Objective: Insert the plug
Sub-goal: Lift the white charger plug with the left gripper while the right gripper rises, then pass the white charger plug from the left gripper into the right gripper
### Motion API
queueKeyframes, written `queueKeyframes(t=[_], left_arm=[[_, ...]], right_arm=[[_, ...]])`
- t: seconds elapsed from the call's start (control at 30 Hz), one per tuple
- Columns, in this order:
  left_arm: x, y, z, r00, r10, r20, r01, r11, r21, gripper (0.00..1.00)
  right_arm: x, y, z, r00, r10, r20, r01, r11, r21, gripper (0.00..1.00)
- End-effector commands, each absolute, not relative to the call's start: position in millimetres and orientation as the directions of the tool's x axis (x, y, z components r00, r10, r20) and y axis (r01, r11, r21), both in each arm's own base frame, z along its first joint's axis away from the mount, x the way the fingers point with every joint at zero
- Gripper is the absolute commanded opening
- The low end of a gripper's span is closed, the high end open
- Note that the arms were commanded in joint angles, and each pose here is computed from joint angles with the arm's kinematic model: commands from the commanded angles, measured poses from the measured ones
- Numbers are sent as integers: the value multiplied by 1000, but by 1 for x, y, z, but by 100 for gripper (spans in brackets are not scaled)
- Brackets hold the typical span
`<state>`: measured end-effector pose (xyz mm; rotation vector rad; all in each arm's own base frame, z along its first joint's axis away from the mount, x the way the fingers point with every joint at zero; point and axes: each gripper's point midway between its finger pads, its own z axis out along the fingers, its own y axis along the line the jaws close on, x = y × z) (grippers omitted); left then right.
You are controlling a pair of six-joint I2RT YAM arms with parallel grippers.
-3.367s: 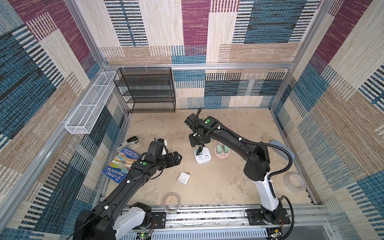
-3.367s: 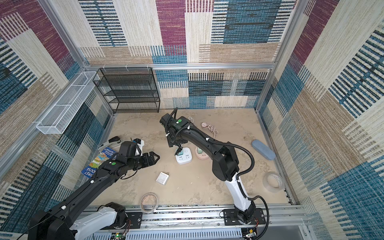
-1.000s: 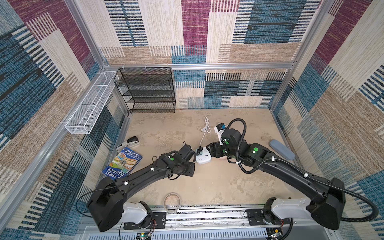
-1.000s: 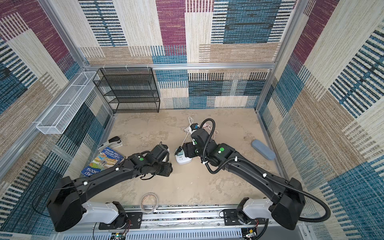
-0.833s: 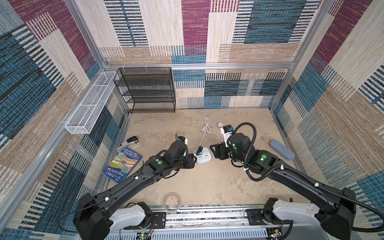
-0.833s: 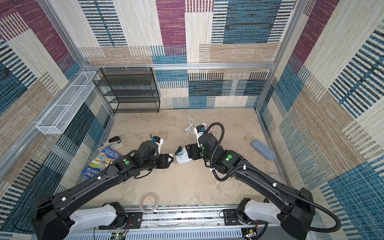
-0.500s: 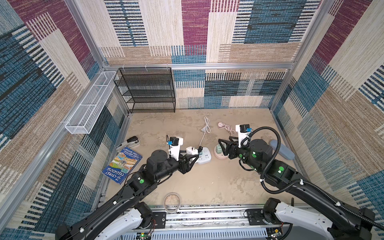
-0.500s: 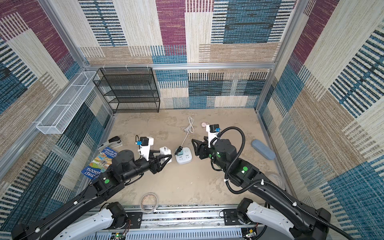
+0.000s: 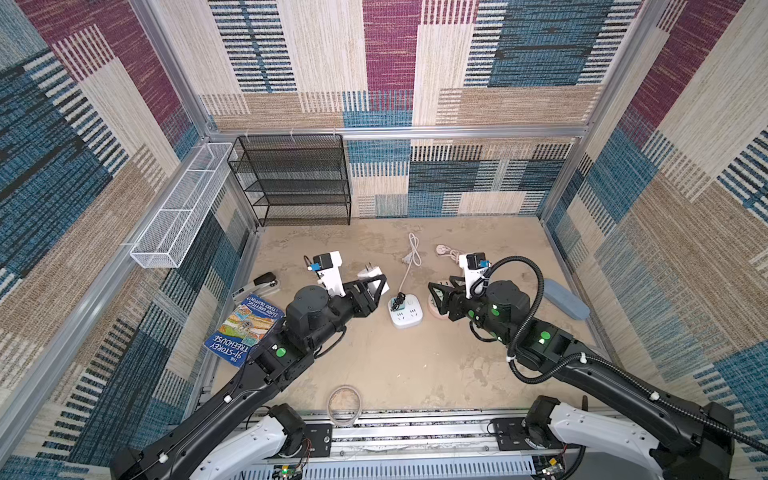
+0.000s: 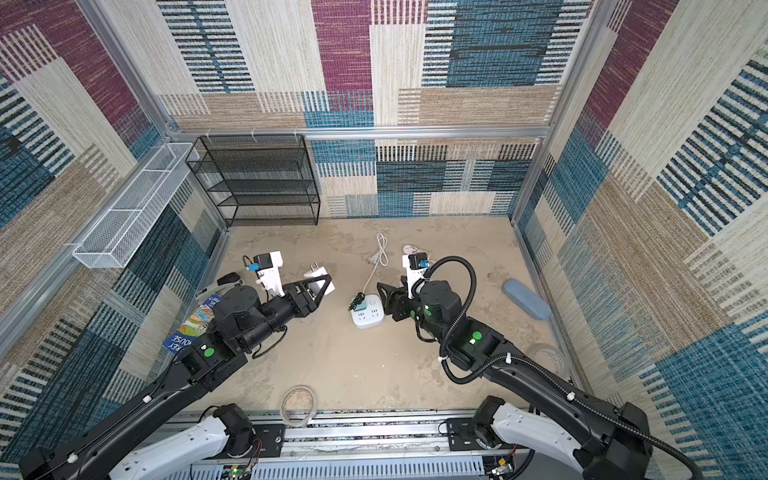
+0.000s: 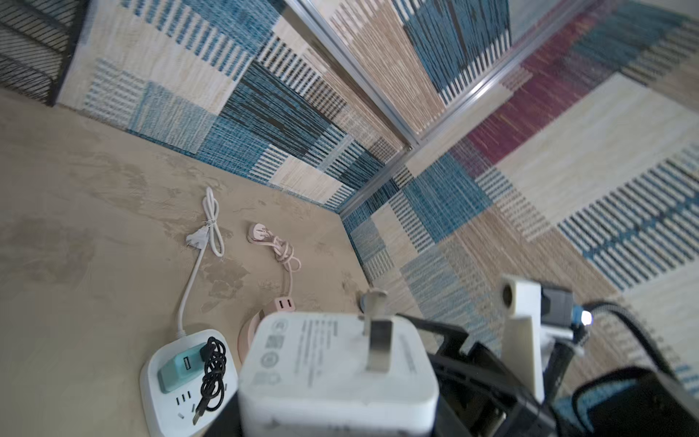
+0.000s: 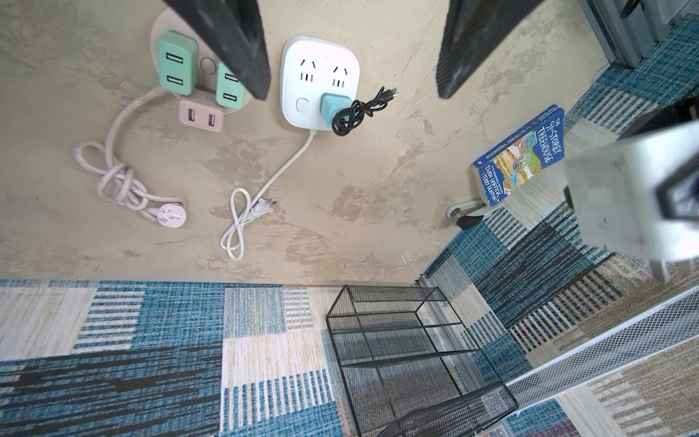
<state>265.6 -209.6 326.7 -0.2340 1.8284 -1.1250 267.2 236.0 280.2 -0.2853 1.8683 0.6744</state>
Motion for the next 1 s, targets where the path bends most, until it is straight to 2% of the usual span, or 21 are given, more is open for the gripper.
queueKeyframes(t=[0.0, 0.07, 0.17, 0.3, 0.4, 0.53, 0.97], left_arm=[[278, -193, 342, -526, -804, -279, 104, 265, -959, 0], [282, -195, 353, -542, -807, -233, 114, 204, -972, 0], [287, -201, 344, -590, -794, -147, 19, 169, -985, 0], [299, -215, 316, -622, -770, 139, -114, -86, -990, 0], [305, -231, 301, -647, -711, 275, -206, -184, -961, 0], [309, -244, 301, -677, -664, 318, -220, -229, -948, 0], [303, -242, 301, -682, -646, 343, -223, -263, -939, 0]], right_arm=[[261, 250, 306, -297, 169, -940, -598, 735, 321, 73], [261, 254, 304, -288, 161, -944, -617, 723, 311, 73], [265, 260, 303, -303, 147, -942, -615, 724, 311, 73], [255, 269, 311, -263, 166, -950, -676, 670, 305, 73], [253, 271, 318, -214, 184, -960, -706, 650, 281, 73], [253, 276, 325, -152, 203, -967, -732, 635, 248, 80], [269, 314, 303, -136, 139, -981, -767, 612, 194, 76]])
